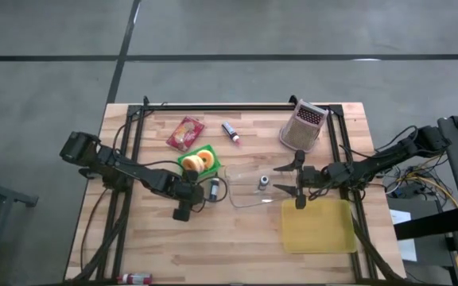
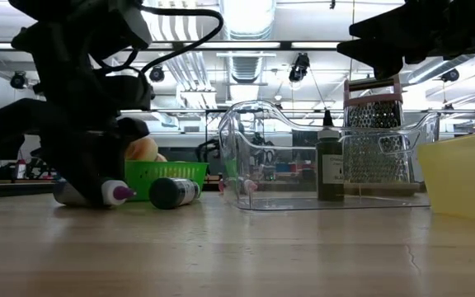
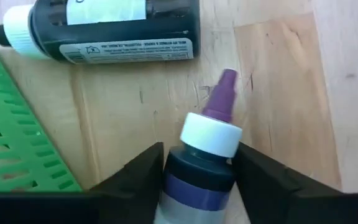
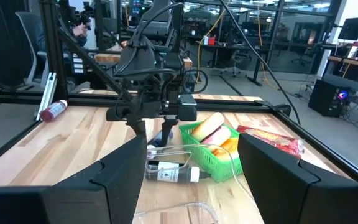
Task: Pick & Place Food Item
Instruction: Put the purple food coloring bottle into the transparent bin
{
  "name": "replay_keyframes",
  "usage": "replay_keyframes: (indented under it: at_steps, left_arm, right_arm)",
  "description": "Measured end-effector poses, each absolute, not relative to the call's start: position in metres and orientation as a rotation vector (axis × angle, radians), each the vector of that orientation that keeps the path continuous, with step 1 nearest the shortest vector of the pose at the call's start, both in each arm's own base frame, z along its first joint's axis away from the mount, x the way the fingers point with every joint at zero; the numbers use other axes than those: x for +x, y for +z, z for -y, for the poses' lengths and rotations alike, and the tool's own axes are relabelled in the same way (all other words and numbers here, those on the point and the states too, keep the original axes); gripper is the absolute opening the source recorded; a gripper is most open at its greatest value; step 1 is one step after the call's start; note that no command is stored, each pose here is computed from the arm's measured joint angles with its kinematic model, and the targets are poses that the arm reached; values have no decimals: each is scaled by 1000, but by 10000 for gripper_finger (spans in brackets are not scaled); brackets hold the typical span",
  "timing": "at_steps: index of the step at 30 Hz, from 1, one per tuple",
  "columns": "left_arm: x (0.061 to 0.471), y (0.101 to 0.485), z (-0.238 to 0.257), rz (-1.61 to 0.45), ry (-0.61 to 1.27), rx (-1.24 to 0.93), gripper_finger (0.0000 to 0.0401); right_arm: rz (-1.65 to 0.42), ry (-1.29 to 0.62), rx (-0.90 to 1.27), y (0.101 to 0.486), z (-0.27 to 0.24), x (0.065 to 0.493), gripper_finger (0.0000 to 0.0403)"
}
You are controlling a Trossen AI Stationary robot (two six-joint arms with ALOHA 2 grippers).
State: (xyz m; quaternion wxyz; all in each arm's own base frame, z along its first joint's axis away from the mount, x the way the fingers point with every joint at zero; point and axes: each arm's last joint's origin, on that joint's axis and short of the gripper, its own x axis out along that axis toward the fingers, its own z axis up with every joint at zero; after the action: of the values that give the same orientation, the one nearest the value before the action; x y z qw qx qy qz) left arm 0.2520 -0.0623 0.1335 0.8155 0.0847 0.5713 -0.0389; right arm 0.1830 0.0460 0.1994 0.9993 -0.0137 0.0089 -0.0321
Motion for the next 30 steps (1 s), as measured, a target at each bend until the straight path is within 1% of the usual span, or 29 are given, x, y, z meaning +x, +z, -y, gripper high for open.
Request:
replay_keyframes:
  at_steps: [2,3,13,22,30]
  left_arm:
    - [252,134,62,-1218,-76,170,141]
    - [252,134,63,-1218,-72,165,131]
    - [257,136,64,-1161,-74,150,131]
    - [272,150,68,-1063,-83,131,131]
    - [280,158,71,-992,-111,160,131]
  right_arm:
    - [-18,-64,-27,199,-46,183,247]
    - [-18,-64,-28,199,-46,183,247]
    - [-18,-64,-28,199,-46,183,247]
    - [-19,-65,-27,199,-46,183,247]
    - [-24,-64,-29,199,-46,183,247]
